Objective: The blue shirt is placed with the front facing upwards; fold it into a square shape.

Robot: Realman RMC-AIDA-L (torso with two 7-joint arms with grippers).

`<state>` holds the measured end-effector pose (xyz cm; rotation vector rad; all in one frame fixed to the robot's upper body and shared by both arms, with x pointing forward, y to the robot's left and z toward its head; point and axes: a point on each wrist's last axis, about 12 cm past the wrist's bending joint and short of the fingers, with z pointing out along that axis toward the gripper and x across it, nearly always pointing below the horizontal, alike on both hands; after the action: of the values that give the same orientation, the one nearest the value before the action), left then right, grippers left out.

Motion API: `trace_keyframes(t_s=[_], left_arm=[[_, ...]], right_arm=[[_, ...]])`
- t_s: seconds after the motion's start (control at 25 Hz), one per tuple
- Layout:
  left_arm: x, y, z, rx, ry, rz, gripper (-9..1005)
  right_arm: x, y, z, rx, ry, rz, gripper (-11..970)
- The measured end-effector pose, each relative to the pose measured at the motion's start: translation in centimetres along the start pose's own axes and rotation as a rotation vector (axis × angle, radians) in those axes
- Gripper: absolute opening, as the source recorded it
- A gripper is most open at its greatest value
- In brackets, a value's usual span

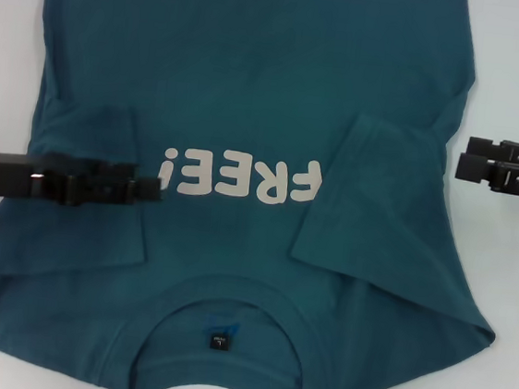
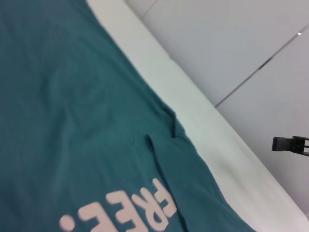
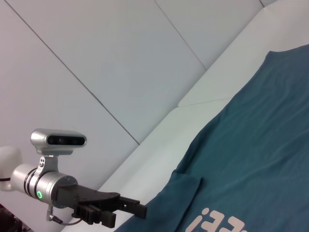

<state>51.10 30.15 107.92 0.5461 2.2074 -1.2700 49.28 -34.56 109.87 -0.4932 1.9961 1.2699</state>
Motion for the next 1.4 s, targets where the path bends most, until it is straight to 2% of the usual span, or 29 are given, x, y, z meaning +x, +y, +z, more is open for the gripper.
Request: trace_keyframes(t_s=[0.36,0.8,1.08,1.4], left_arm=[[2.3,0.5,-4.1,-0.058,-0.002,-0.1,874],[3.3,1.3,-9.0,-0.163,-0.026,-0.155,875],[4.0,1.7,-10.5,-0.224,0.0,-0.203,874],[4.6,1.9,-11.0,-0.252,0.02,-0.238,874]], right_arm=[[-1.0,0.0,1.6,-0.019,0.011,-0.029,897],[-1.9,-0.1,2.7,-0.031,0.026,-0.051,897],[-2.0,-0.1,2.8,-0.024,0.025,-0.057,896],[-2.2,-0.2,2.8,-0.018,0.026,-0.062,896]])
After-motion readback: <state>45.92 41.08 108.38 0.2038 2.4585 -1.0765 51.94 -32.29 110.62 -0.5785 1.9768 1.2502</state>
